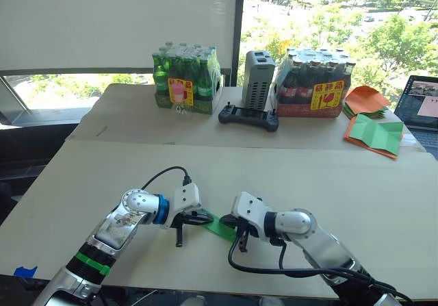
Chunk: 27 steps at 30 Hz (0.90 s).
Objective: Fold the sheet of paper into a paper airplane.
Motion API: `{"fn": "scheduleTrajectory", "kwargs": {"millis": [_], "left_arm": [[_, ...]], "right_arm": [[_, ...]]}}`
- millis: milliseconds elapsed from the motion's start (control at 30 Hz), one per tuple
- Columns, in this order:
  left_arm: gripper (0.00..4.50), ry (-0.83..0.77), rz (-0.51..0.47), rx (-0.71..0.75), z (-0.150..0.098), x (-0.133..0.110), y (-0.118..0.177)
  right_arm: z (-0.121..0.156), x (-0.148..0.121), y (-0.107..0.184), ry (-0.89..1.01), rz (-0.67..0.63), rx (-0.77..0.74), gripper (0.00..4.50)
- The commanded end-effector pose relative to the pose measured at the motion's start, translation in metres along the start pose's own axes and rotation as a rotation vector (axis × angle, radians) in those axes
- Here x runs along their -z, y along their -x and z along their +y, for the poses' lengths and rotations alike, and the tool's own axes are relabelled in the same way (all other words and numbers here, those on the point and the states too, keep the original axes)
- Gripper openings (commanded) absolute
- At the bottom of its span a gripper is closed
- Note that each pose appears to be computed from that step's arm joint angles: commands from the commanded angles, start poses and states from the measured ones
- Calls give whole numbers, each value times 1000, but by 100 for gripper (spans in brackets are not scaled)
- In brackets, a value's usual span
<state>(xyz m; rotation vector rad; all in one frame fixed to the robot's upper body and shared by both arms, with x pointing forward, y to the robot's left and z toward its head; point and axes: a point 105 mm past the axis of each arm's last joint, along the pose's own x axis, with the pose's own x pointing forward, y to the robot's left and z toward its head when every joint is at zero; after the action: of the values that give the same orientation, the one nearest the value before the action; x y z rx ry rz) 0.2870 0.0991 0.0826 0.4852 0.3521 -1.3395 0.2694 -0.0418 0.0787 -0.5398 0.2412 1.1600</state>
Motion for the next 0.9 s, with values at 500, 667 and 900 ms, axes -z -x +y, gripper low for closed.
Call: {"fn": "scheduleTrajectory", "kwargs": {"millis": [500, 667, 900], "left_arm": [[0, 9, 53, 4, -2, 12, 5], [0, 8, 54, 5, -3, 13, 5], [0, 4, 49, 8, -3, 12, 3]], "right_arm": [[18, 47, 28, -115, 168, -40, 1], [21, 53, 37, -126, 191, -40, 1], [21, 54, 44, -129, 205, -38, 1]]}}
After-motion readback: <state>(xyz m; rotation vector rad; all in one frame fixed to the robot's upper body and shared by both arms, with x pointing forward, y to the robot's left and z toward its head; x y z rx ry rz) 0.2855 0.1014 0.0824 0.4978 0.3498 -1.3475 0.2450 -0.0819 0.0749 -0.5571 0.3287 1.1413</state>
